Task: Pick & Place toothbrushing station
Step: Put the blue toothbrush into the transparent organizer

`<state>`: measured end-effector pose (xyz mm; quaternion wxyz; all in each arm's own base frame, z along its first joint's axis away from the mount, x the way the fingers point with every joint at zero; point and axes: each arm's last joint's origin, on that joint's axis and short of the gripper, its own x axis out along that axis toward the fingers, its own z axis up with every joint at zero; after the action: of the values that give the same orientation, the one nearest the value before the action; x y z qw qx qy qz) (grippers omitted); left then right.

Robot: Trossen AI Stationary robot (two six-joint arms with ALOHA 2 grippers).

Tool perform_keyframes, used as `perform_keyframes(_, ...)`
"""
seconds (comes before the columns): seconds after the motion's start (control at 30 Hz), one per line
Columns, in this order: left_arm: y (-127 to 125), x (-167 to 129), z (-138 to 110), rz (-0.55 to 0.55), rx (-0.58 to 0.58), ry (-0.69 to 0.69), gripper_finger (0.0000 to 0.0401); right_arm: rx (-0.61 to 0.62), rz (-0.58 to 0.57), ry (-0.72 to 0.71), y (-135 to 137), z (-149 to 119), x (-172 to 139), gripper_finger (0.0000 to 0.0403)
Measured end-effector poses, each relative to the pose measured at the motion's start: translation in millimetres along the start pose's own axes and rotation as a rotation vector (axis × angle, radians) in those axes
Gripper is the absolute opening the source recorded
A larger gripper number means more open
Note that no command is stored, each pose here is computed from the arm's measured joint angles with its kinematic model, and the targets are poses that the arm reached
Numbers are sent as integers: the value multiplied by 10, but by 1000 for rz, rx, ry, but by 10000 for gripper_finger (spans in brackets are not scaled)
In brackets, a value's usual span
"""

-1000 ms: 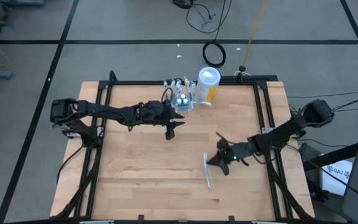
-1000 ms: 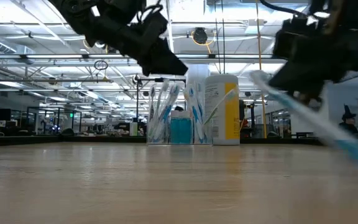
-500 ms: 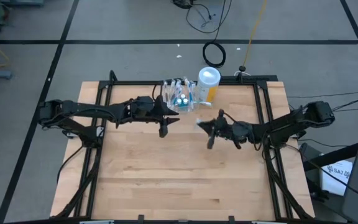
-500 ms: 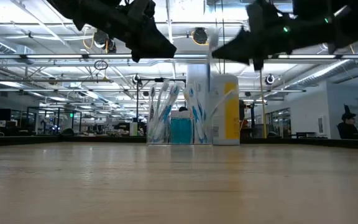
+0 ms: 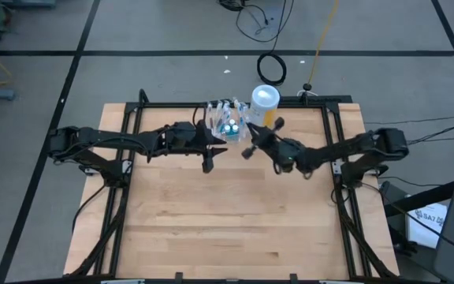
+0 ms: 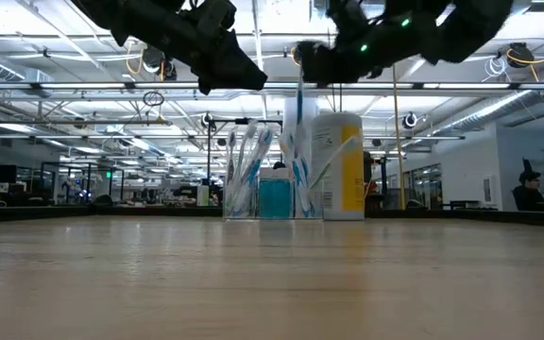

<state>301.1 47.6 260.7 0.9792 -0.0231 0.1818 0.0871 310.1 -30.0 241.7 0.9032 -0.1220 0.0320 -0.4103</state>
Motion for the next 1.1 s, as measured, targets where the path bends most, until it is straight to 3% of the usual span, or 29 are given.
perform_keyframes(0.27,2,0,-29,9,0,30,122,-143,-178,122,-36,-322,386,0)
perform_keyframes(0.53,3,-2,-69,11,5,71,122,-152,-174,210,-69,-482,440,0)
perform_keyframes(0.7,-2,-3,-70,9,3,72,122,-218,-44,213,-31,-503,436,0)
perform_keyframes(0.9,-2,-3,-68,9,2,71,122,-340,-31,337,-56,-654,422,0)
perform_keyframes(1.1,-3,-2,-68,10,-1,70,122,-335,56,337,-44,-672,426,0)
